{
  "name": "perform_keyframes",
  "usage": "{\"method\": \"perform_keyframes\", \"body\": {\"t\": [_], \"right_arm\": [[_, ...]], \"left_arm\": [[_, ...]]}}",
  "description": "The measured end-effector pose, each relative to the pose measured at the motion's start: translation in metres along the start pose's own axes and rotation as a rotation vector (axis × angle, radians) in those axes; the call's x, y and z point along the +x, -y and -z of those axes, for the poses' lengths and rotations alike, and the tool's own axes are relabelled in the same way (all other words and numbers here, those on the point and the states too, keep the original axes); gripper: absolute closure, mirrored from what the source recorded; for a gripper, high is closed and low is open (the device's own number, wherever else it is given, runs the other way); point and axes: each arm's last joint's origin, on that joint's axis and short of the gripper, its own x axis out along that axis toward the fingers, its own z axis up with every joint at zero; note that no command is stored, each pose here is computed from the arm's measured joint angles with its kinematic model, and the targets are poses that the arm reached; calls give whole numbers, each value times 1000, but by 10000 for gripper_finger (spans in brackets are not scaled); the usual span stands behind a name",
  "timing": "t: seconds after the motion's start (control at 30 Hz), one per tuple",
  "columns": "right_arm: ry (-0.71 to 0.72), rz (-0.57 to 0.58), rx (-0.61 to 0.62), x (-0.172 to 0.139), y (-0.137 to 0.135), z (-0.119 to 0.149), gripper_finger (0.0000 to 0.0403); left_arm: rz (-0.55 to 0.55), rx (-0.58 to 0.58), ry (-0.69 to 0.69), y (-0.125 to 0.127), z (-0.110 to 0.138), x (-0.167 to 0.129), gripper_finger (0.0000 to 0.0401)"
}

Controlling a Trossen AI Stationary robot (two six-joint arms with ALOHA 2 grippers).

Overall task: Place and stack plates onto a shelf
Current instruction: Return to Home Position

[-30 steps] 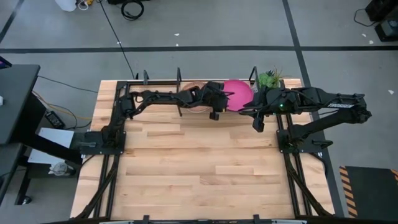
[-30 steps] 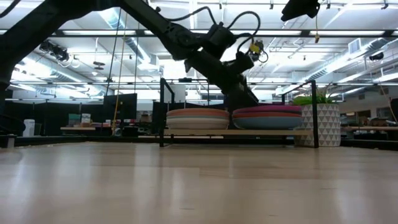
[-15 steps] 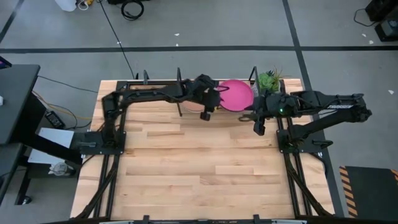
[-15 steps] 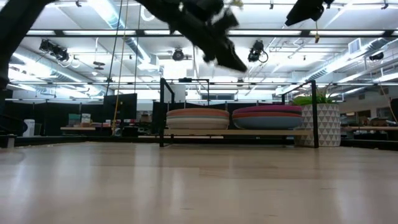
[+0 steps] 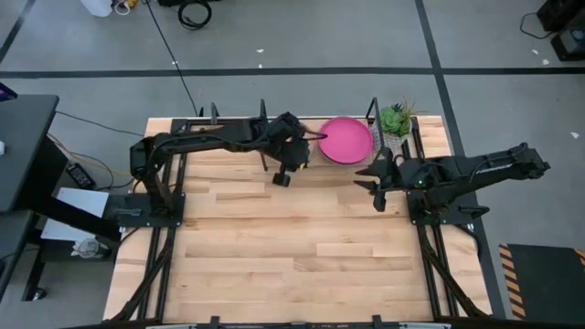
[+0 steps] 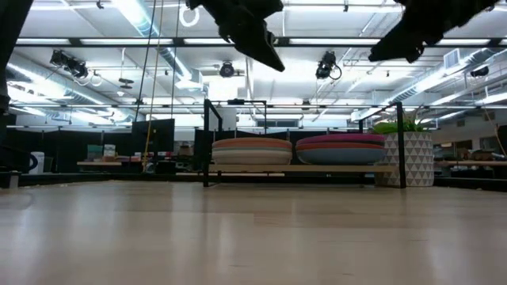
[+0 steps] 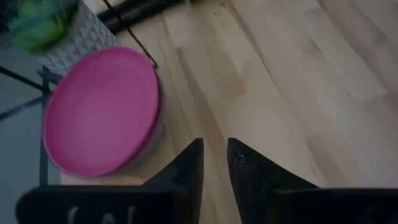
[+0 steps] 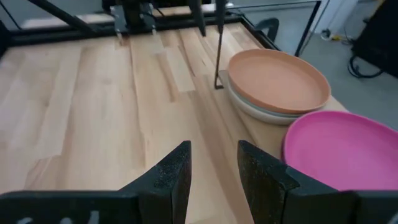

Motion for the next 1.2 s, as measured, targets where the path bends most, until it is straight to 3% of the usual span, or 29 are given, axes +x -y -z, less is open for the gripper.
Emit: {"method": "perform_keyframes", "body": {"t": [0.27,0.4,0.57,0.8,1.2], "right_arm": [[160,-79,61,14,-2,50,266],[184,-107,104,17,-1,64,266],[226,-143,133,16,-2,70,266],[295,-152,135,18,1,87,269],[346,-160,175,22,4,113,278]], "left_arm": [[-6,63,-67,59,10,20,345],[-70,51,-74,76,22,8,351],[-138,-15,66,90,38,-28,353],[-220,-129,239,111,86,-69,354],[-350,-297,472,140,148,-107,354]]}}
